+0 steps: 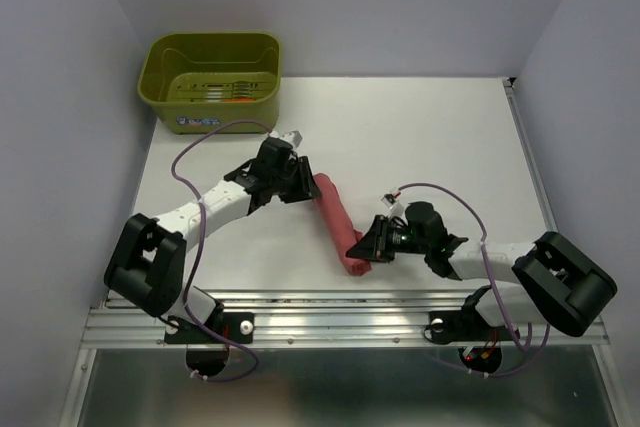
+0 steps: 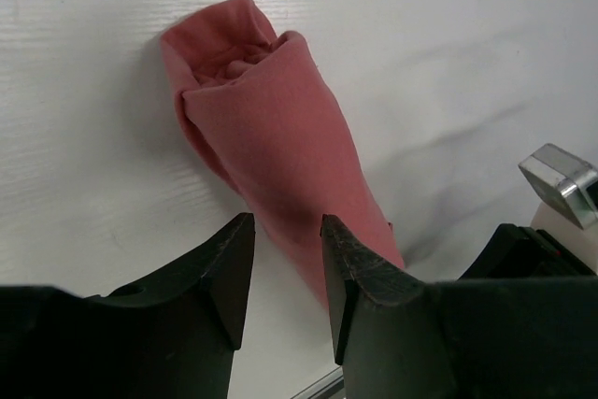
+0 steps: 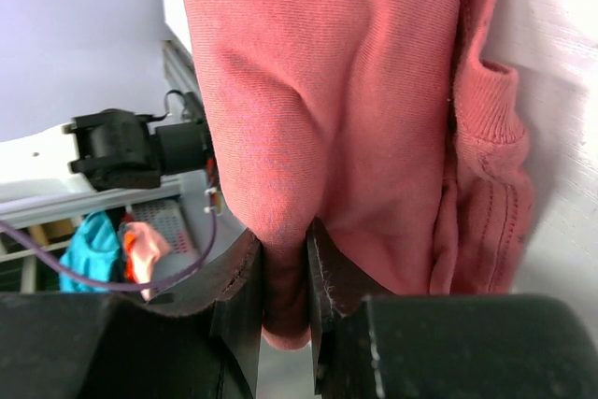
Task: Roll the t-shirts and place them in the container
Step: Roll the T-shirt to the center of the board.
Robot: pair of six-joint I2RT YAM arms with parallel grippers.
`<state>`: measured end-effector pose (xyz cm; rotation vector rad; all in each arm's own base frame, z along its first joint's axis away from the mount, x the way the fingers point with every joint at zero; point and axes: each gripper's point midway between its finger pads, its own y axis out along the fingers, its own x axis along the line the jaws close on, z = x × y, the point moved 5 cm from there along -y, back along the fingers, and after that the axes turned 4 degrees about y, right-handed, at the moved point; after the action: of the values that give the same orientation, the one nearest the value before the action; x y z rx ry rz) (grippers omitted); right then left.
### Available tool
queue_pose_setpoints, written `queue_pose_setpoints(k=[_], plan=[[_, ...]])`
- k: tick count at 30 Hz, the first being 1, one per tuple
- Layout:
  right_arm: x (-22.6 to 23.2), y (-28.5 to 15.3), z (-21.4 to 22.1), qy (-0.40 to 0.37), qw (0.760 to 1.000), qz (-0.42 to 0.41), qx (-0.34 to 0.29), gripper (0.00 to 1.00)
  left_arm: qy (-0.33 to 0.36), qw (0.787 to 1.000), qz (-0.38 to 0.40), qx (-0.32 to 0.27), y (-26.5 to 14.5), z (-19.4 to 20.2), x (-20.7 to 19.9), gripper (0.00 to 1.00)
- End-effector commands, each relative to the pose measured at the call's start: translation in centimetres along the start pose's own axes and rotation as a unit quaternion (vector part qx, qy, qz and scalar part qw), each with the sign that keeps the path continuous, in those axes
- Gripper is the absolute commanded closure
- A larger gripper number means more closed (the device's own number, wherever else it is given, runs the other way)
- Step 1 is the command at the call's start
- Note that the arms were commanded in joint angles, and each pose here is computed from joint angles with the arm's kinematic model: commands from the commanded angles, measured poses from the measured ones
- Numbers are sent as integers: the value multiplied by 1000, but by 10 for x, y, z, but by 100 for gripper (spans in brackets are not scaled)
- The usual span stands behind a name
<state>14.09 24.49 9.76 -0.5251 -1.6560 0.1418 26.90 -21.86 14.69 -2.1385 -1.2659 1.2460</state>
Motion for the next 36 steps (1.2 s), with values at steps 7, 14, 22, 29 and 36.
queue_pose_setpoints(k=[7, 14, 22, 29, 36], plan=[[-1, -14, -8, 20, 998, -50, 42, 99, 23, 999, 38, -8, 20, -14, -24, 56], [-12, -20, -15, 35, 997, -47, 49, 99, 32, 998, 55, -4, 39, -23, -34, 57], [-22, -29, -23, 49, 997, -42, 31, 95, 37, 997, 60, 10, 60, -23, -35, 58], [-33, -36, -40, 33, 998, 53, -14, 66, 37, 997, 60, 21, 75, -21, -33, 58], [-25, -65, -68, -51, 977, 185, -88, 31, 36, 997, 65, 32, 86, -17, -34, 59]])
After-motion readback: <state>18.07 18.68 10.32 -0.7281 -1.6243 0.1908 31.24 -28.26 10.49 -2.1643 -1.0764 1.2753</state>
